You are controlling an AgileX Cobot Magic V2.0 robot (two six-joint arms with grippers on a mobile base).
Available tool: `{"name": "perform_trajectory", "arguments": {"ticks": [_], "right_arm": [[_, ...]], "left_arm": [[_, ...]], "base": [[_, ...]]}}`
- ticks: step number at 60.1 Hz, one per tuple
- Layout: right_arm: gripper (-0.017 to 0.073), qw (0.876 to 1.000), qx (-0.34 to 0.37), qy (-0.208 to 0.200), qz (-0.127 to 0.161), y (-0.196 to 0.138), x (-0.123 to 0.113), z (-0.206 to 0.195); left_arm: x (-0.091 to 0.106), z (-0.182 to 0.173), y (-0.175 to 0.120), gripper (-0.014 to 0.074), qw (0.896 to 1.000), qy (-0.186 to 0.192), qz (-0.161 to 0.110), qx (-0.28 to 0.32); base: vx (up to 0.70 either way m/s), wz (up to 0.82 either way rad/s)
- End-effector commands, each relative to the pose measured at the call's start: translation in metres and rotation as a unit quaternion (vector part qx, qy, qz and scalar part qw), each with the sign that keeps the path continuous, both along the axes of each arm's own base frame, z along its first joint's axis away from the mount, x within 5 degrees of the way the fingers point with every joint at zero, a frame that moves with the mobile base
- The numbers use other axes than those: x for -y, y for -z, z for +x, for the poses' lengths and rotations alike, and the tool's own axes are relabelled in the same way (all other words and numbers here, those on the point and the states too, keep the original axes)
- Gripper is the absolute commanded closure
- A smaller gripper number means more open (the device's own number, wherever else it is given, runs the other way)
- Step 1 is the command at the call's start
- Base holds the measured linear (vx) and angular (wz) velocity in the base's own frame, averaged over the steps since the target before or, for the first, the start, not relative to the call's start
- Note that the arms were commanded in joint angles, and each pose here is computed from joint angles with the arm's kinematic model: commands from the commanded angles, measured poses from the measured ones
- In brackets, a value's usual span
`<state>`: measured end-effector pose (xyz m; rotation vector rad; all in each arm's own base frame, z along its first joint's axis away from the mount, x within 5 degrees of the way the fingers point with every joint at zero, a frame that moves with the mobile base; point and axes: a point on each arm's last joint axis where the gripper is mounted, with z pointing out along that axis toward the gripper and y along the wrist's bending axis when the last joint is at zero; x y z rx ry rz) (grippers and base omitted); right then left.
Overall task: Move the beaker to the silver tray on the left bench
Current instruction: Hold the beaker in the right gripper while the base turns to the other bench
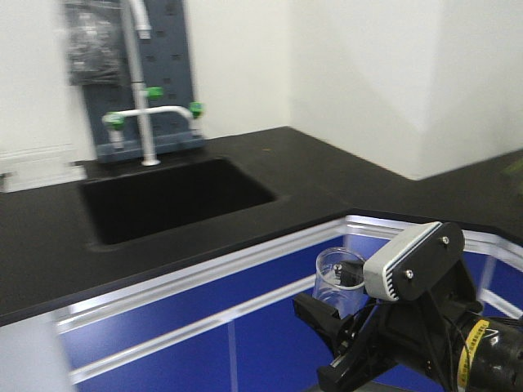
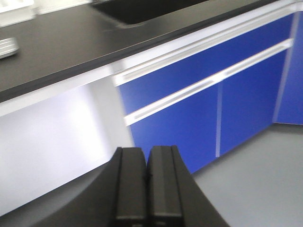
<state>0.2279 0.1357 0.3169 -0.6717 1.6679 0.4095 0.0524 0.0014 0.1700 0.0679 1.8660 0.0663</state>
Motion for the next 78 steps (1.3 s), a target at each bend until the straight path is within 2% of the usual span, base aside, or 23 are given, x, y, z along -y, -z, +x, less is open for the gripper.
{"name": "perform_trajectory", "arguments": {"ticks": [1, 39, 78], "right_arm": [[0.046, 0.999, 0.033, -0.017, 0.031, -0.0209, -0.0017, -0.0047], [0.046, 0.999, 0.033, -0.017, 0.031, -0.0209, -0.0017, -0.0047], [0.046, 0.999, 0.033, -0.017, 0.031, -0.0209, -0.0017, -0.0047]], "left_arm": [[0.0008, 0.0017, -0.0003, 0.0592, 0.999, 0.005, -0.002, 0.031], [0.0008, 0.0017, -0.0003, 0.0592, 0.999, 0.005, -0.002, 0.031], [0.0008, 0.0017, -0.0003, 0.0592, 0.999, 0.005, -0.002, 0.031]], "base": [[-0.03, 0.8], [0.04, 0.7], [0.25, 0.22]]}}
